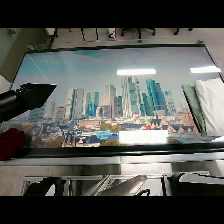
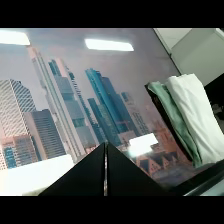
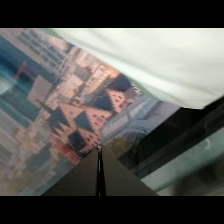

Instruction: Fold the shirts.

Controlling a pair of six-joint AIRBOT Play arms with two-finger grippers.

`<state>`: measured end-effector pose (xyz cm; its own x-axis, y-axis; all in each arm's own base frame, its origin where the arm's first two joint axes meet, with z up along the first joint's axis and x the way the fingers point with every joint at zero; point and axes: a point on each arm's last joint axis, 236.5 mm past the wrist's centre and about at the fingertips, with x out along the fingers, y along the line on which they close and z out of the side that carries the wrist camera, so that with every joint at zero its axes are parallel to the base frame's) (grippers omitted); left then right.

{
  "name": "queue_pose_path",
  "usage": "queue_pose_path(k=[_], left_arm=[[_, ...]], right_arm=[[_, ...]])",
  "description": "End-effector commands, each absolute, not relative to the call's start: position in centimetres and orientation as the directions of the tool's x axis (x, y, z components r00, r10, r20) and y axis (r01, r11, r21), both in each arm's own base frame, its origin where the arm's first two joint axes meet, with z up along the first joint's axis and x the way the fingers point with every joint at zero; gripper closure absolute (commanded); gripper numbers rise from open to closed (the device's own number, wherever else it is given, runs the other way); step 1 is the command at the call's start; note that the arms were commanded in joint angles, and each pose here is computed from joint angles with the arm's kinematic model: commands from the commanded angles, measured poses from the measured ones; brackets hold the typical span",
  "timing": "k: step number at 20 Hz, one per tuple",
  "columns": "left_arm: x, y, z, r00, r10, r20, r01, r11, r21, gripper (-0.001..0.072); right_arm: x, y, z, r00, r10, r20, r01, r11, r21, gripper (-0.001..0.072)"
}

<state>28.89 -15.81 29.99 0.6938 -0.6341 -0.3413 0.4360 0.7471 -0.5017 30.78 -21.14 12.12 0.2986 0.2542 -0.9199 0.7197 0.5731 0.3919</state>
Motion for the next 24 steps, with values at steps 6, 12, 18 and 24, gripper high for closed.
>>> queue_pose_path(k=[6,12,18,24], left_arm=[[27.9,-16.3,21.9,0.575,-0.649,-0.498,0.297,0.732,-0.613,0.0686],[24.0,-16.0,13.5,0.502,-0.642,-0.580,0.200,0.738,-0.644,0.0687],[21.7,-15.8,10.4,0.489,-0.639,-0.594,0.179,0.740,-0.648,0.0686],[21.0,-15.6,10.9,0.516,-0.636,-0.574,0.205,0.743,-0.637,0.0686]], right_arm=[[37.3,-2.7,17.0,0.500,0.343,-0.795,0.167,0.863,0.477,0.0692],[28.1,8.8,7.8,0.464,0.438,-0.770,-0.002,0.870,0.493,0.0693],[24.4,11.1,5.1,0.410,0.505,-0.760,-0.001,0.833,0.553,0.0692],[24.0,11.2,4.9,0.390,0.510,-0.767,0.000,0.832,0.554,0.0691]])
